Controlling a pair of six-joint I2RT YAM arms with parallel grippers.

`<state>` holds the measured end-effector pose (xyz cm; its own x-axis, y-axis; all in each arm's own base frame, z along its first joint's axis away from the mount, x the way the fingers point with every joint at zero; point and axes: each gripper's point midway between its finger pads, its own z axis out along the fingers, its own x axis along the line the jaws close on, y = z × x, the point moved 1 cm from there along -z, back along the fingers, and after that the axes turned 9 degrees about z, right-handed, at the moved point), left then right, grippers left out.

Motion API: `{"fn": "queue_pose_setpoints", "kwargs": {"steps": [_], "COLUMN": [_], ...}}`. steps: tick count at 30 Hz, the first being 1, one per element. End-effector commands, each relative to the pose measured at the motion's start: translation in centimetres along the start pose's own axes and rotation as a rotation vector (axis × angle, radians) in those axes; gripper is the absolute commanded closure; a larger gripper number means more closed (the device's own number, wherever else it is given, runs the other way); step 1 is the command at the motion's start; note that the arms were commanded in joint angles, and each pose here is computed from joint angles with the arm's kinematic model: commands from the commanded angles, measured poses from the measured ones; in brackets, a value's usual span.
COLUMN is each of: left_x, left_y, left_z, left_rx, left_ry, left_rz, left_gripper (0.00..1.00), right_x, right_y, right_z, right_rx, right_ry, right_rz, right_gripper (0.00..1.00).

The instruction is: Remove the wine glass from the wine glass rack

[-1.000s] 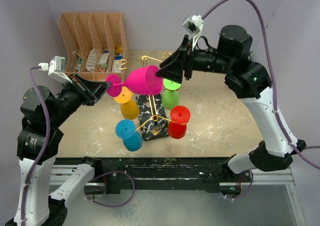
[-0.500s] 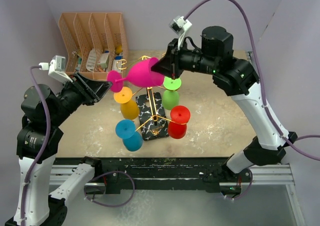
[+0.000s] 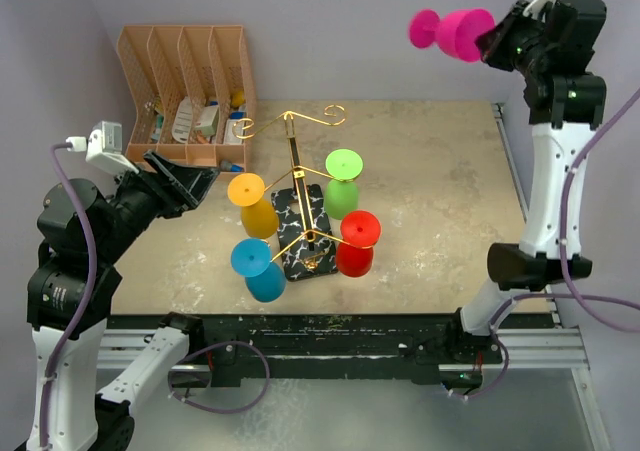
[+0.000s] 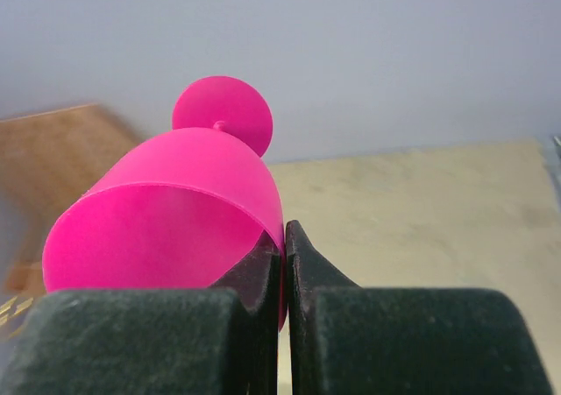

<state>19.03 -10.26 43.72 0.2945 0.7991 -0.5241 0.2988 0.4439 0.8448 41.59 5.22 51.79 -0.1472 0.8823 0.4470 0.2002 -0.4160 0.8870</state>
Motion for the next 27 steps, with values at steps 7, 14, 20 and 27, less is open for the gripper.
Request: {"fn": "queue_pose_setpoints", "kwargs": {"steps": [7,14,20,27], "left_x": [4.0,6.0,6.8,7.0], "left_y": [-0.4,-1.9,-2.7,-3.3], "left_z": [-1.1,-1.9,-2.5,-3.0], "left_rx": [-0.004,0.033,0.049,0.057], "left_ry": [0.195,0.279,0.302,0.305], "left_rz": [0.141,0.180,0.196,0.192], "left_gripper": [0.37,0.37,0.37,0.37], "right_x": [-17.9,-21.3,-22.9,-22.8], "right_y": [-12.4,-20.1,-20.3,-22.0], "right_z": [3.2,2.8,2.7,4.3], "right_rx": [0.278,0.520,0.507,0.550], "right_ry": [-0.589,-0.651,-0.733,-0.730], "right_rz": [0.106,0.067,-0.009,-0.024], "right_gripper": [1.00,1.00,1.00,1.00]}}
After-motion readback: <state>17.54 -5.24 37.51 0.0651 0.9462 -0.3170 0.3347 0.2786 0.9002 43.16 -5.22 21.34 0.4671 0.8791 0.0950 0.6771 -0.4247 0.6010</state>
